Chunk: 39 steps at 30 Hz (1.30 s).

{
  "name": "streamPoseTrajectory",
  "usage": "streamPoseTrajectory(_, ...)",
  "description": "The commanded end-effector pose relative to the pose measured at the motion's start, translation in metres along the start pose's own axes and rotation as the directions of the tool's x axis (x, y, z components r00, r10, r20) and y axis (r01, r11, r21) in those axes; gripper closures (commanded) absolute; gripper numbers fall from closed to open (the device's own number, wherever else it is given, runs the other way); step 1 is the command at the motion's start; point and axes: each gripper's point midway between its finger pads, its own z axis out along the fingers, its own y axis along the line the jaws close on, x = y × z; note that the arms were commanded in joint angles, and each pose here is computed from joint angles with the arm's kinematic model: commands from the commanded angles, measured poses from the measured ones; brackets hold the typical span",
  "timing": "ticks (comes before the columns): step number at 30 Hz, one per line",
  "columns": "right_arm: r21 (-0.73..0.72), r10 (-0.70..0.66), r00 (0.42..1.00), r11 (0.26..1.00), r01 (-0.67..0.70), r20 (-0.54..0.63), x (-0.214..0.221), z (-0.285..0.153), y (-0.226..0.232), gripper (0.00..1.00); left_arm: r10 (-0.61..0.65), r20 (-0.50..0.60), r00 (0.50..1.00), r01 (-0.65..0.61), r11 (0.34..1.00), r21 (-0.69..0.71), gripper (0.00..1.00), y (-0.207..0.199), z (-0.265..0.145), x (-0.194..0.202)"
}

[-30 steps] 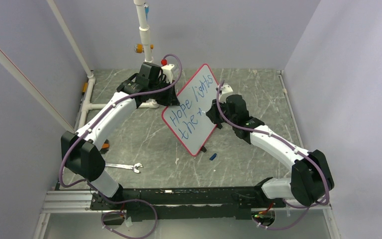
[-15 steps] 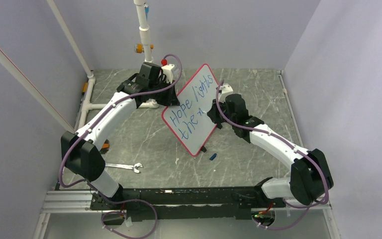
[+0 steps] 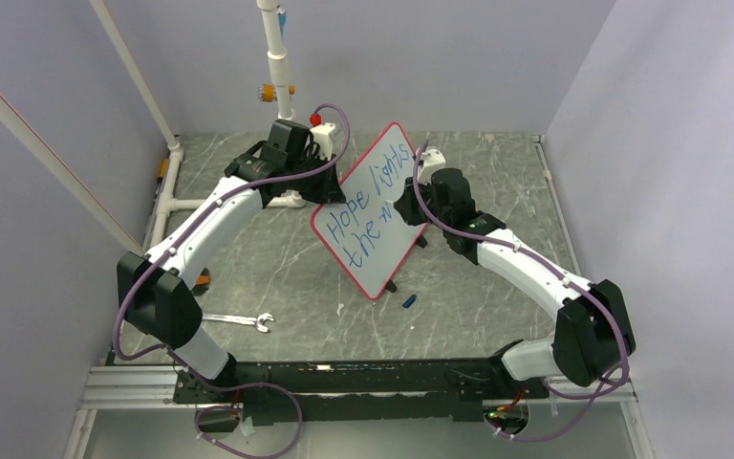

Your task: Write a sentence on the whiteboard

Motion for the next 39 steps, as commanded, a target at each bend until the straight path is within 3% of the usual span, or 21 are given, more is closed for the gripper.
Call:
streamPoseTrajectory(1, -0.015, -0.019, 0.999, 1.000, 0.020, 0.039, -0.019, -0.007, 0.008, 1.00, 0.156, -0.151, 0.976, -0.188, 0.957, -0.222, 1.00, 0.053, 0.005, 0.033)
streamPoseTrajectory(9, 0.012, -0.029, 0.996, 1.000, 0.028, 0.080, -0.032, -0.023, 0.005, 1.00, 0.155, -0.167, 0.974, -0.192, 0.952, -0.237, 1.00, 0.058, 0.007, 0.035)
streamPoseTrajectory(39, 0.085, -0.034, 0.995, 0.996, 0.026, 0.095, -0.045, -0.017, -0.010, 1.00, 0.160, -0.169, 0.972, -0.200, 0.947, -0.251, 1.00, 0.060, 0.005, 0.036)
